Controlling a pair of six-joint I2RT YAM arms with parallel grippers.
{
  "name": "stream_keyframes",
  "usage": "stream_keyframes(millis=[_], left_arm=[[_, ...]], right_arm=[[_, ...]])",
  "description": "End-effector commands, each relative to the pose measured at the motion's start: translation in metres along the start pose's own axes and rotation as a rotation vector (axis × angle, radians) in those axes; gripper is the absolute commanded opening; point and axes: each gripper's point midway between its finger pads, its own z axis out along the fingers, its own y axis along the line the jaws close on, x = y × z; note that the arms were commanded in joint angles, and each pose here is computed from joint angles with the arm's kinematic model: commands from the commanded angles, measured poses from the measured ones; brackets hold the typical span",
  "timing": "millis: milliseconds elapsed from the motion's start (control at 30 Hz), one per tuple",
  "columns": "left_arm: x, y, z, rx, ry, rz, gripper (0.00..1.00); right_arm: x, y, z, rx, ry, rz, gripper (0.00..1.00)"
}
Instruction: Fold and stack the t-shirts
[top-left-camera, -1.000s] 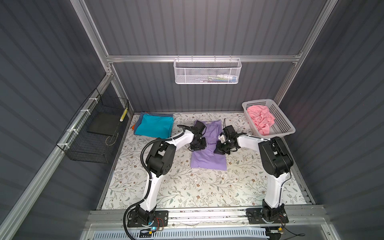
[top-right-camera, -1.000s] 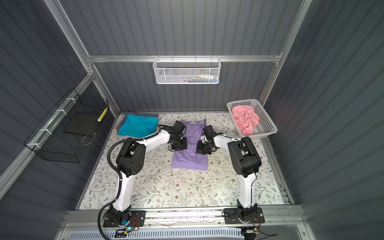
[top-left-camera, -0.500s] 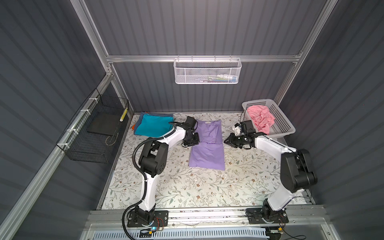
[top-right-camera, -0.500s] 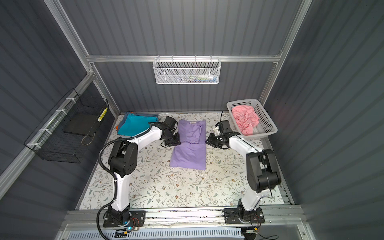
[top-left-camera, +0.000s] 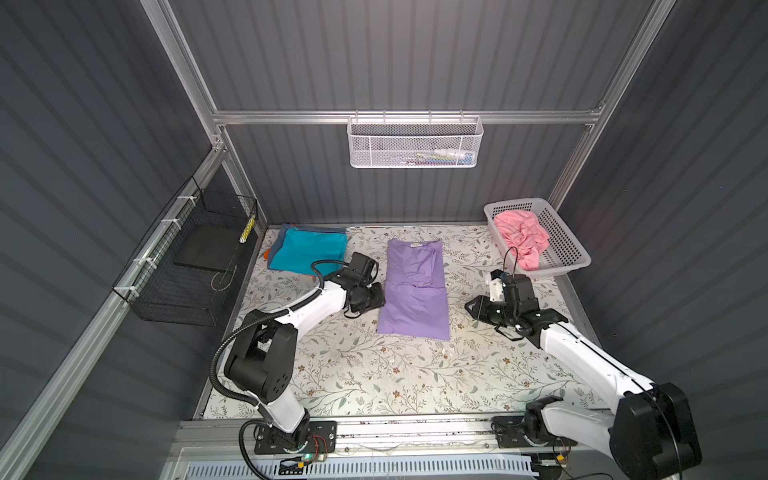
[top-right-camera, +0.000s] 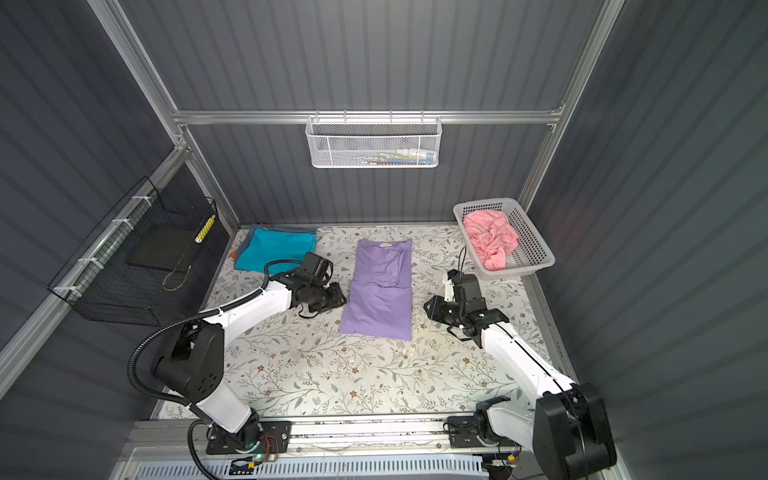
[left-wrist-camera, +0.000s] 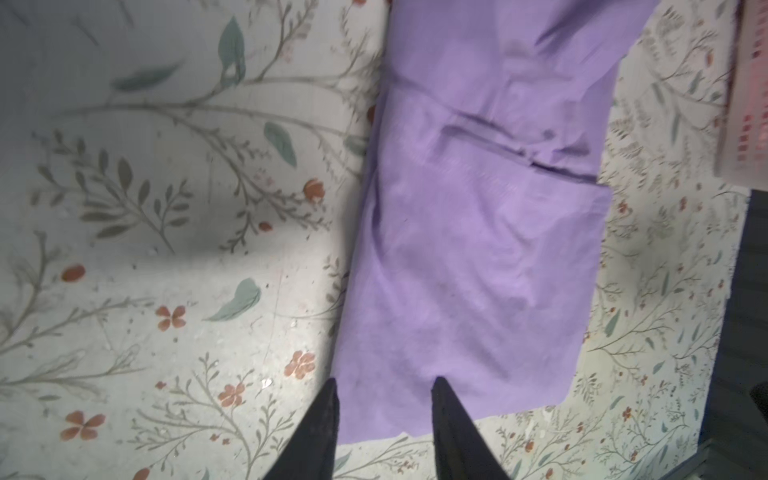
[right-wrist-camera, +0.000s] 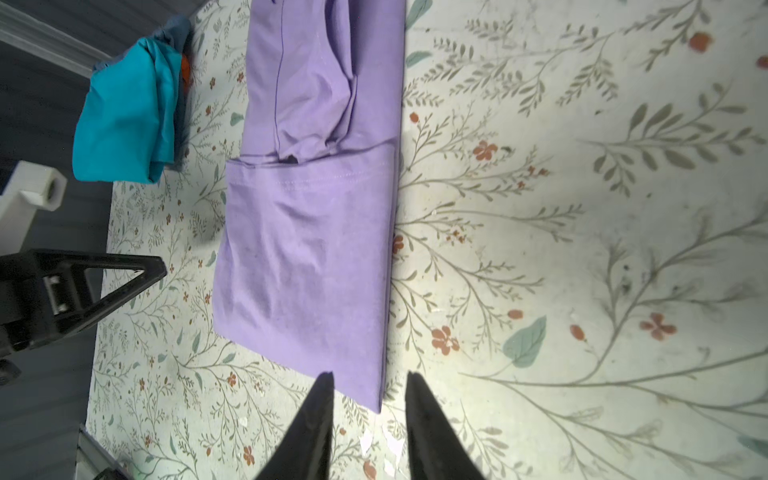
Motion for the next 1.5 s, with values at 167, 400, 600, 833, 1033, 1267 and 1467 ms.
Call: stream_keyframes(millis=[167, 400, 600, 833, 1033, 1267, 1467], left_arm=[[0.027, -0.026, 0.031, 0.012, 0.035, 0.04, 0.34], [0.044, -0.001, 0.06, -0.056, 0.086, 0.023, 0.31], [0.062, 0.025, 0.07, -0.136, 0.126, 0.008, 0.28], [0.072, 0.033, 0.05, -0.146, 0.123, -0.009, 0.34], [0.064, 0.017, 0.021, -0.105, 0.095, 0.013, 0.57], [0.06, 0.002, -0.017, -0.039, 0.04, 0.008, 0.69], [0.077, 0.025, -0.023, -0.095, 0.056, 0.0, 0.47]], right_arm=[[0.048, 0.027, 0.045, -0.023, 0.148, -0.047, 0.33], [0.077, 0.021, 0.089, -0.022, 0.273, 0.038, 0.31], [0.092, -0.007, 0.092, 0.086, 0.293, 0.084, 0.29], [0.084, -0.039, 0.063, 0.269, 0.228, 0.042, 0.27], [0.085, -0.048, 0.047, 0.309, 0.217, 0.047, 0.28], [0.089, -0.001, 0.046, 0.121, 0.259, 0.031, 0.42], [0.111, 0.025, 0.059, 0.087, 0.343, -0.028, 0.49]])
